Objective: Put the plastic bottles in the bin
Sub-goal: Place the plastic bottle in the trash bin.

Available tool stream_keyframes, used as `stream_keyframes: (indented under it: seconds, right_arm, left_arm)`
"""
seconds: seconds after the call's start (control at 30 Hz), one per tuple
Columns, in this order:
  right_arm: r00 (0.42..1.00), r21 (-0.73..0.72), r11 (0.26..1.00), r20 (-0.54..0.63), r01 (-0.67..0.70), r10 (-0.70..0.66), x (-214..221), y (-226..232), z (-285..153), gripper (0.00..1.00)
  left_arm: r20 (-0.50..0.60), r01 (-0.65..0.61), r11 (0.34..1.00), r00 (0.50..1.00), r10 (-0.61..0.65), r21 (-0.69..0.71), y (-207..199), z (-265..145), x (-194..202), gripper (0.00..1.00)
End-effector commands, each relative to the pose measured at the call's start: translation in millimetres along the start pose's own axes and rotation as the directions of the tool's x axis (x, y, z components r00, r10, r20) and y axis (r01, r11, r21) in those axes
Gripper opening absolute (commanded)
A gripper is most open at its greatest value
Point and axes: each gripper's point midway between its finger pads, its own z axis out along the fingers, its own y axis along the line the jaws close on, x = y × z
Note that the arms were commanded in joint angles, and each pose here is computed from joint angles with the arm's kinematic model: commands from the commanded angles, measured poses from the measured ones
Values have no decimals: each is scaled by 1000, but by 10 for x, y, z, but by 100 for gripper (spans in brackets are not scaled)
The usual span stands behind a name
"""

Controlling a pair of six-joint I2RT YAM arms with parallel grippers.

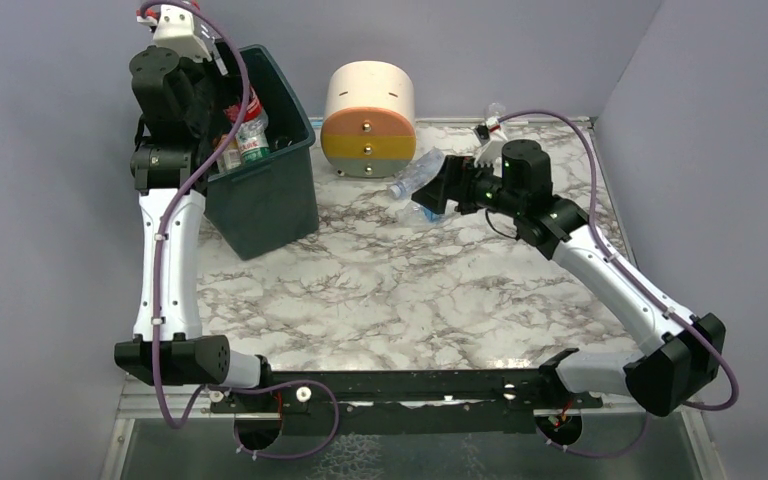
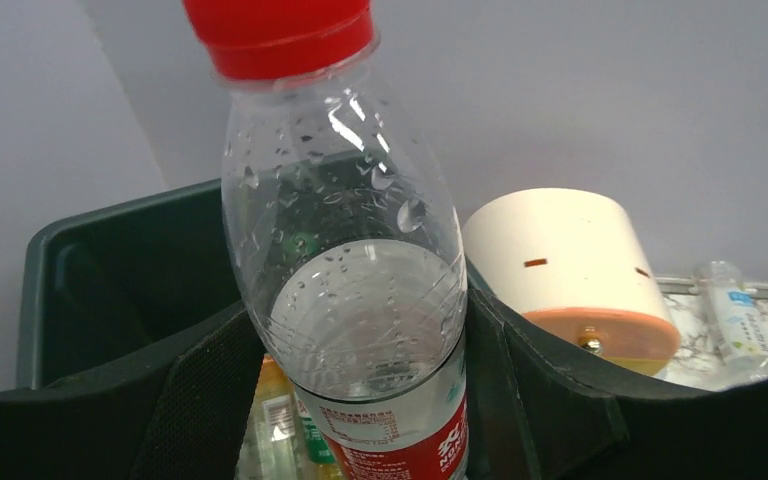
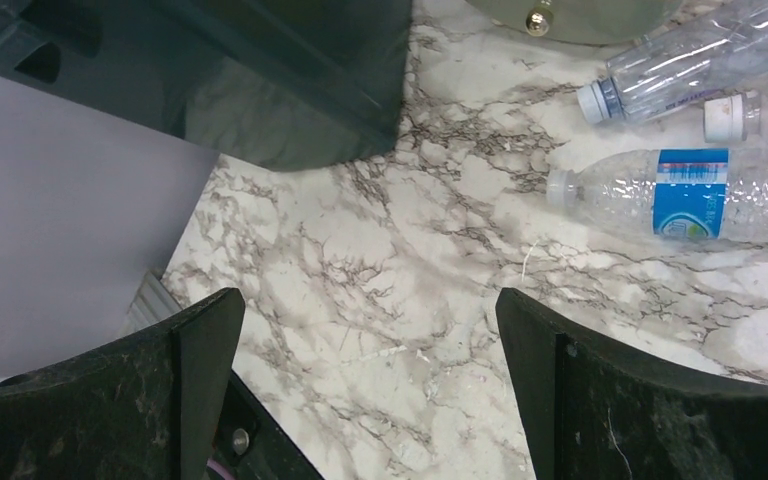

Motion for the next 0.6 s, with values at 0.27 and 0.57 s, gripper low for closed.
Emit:
stream_keyframes:
  seconds: [0.27, 0.57]
  right_arm:
    - [998, 218, 975, -37, -37, 47, -79, -623, 224, 100]
    - [993, 354, 929, 1, -107, 114, -315, -1440, 481, 100]
  left_arm:
    - [-113, 49, 989, 991, -65, -138, 377, 36, 263, 99]
    - [-102, 154, 987, 982, -157, -43, 138, -179, 138, 99]
